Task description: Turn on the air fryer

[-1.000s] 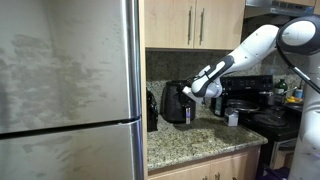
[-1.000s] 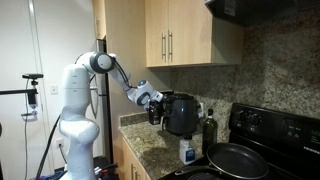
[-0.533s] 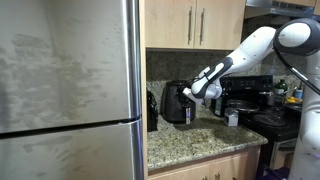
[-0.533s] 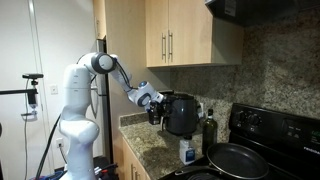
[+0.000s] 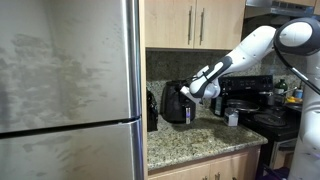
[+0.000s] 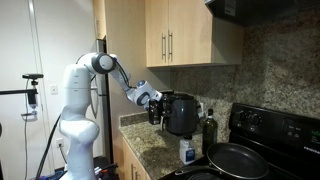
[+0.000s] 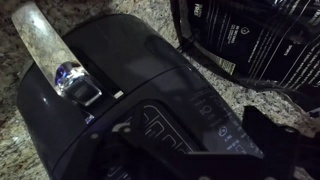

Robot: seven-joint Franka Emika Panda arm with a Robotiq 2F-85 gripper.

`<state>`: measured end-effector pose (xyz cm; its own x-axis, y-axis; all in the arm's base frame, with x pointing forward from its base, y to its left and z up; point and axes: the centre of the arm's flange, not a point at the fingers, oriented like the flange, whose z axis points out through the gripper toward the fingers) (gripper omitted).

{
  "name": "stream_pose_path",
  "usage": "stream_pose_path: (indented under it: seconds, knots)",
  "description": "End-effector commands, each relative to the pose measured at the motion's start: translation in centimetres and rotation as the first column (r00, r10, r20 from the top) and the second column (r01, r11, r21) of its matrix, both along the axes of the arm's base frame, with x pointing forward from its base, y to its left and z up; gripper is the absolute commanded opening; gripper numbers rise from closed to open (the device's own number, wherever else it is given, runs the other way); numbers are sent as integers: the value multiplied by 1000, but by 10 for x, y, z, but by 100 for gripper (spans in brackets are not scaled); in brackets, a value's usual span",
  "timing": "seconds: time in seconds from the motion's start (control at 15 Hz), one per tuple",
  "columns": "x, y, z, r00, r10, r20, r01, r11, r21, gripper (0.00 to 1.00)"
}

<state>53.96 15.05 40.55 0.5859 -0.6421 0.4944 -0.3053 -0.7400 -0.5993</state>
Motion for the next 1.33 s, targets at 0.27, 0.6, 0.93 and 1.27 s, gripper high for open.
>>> stream_pose_path:
  seconds: [0.27,0.6,0.93,1.27]
  knots:
    - [23,-1,-12,994,6,111,2,998,-67,100]
    - [30,-3,-22,993,-10,119,19,997,-70,100]
    - [-37,4,17,999,32,37,-32,999,-1,100]
    - [-126,4,49,996,93,3,-93,996,10,100]
